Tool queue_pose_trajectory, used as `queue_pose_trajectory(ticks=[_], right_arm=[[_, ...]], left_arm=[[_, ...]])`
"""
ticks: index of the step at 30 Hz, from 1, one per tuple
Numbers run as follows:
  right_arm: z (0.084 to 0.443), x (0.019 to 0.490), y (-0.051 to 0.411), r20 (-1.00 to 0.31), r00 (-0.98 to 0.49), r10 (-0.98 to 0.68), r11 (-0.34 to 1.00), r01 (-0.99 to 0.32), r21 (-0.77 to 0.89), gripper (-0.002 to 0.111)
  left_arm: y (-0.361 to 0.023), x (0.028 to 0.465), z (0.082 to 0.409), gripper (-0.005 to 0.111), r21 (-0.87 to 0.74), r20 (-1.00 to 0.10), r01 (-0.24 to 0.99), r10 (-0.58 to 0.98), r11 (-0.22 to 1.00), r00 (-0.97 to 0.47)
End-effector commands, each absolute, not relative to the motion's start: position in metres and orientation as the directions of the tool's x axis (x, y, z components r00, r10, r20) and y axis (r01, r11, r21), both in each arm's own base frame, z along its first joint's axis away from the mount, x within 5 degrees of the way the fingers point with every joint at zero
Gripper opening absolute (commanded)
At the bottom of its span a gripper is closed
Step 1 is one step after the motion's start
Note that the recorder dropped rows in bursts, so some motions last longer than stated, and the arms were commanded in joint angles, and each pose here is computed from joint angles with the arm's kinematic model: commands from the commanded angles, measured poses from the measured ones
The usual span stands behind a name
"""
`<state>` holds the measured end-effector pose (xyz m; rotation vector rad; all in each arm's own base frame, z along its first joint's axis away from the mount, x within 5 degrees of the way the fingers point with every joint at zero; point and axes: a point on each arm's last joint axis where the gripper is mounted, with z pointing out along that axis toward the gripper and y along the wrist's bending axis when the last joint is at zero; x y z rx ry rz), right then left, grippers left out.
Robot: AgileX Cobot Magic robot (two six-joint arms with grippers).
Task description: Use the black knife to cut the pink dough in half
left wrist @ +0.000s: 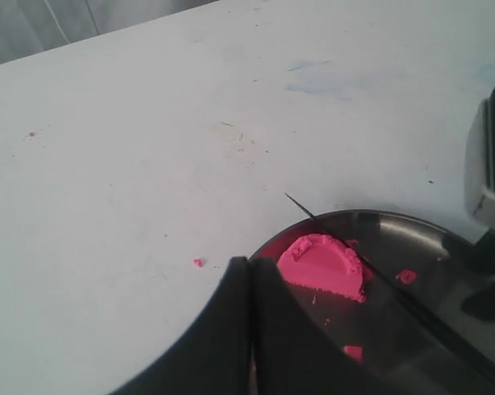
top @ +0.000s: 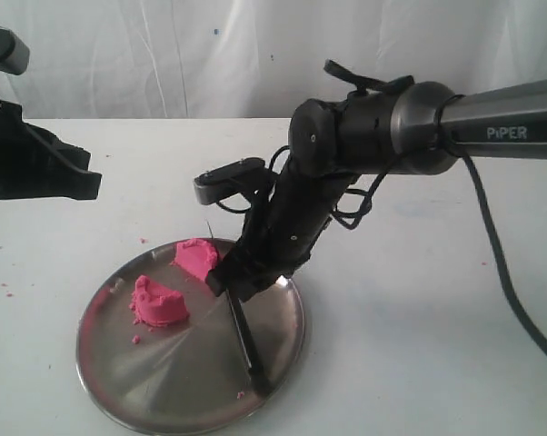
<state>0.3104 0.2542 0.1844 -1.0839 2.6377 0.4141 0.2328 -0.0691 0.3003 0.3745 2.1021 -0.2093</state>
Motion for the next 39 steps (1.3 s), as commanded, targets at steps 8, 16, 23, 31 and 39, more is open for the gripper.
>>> queue_pose_trajectory(ticks=[8, 16, 23, 31, 39], right_arm=[[0.220, 0.358, 0.117, -0.277, -0.906, -0.319, 0.944, -0.330, -0.006, 0.000], [0.248, 0.320, 0.042, -0.528, -0.844, -0.096, 0.993, -0.118, 0.008, 0.000], [0.279, 0.237, 0.000, -0.799, -0.590, 0.119, 0.993, 0.072, 0.095, 0.000], [0.326, 0.152, 0.000, -0.983, -0.174, 0.061, 0.998, 0.011, 0.060, 0.000], [0.354, 0.113, 0.000, -0.998, 0.047, 0.030, 1.000, 0.000, 0.030, 0.000]], left_arm=[[-0.067, 0.230, 0.293, 0.000, 0.101, -0.804, 0.396, 0.309, 0.913, -0.508], [-0.026, 0.227, 0.290, 0.000, 0.050, -0.763, 0.193, 0.162, 0.980, -0.626], [0.028, 0.181, 0.264, 0.000, -0.097, -0.790, -0.208, -0.202, 0.973, -0.578], [0.019, 0.109, 0.276, 0.000, -0.112, -0.967, -0.199, -0.152, 0.974, -0.203], [0.012, 0.066, 0.308, 0.000, -0.025, -0.991, -0.178, -0.001, 0.984, 0.137]])
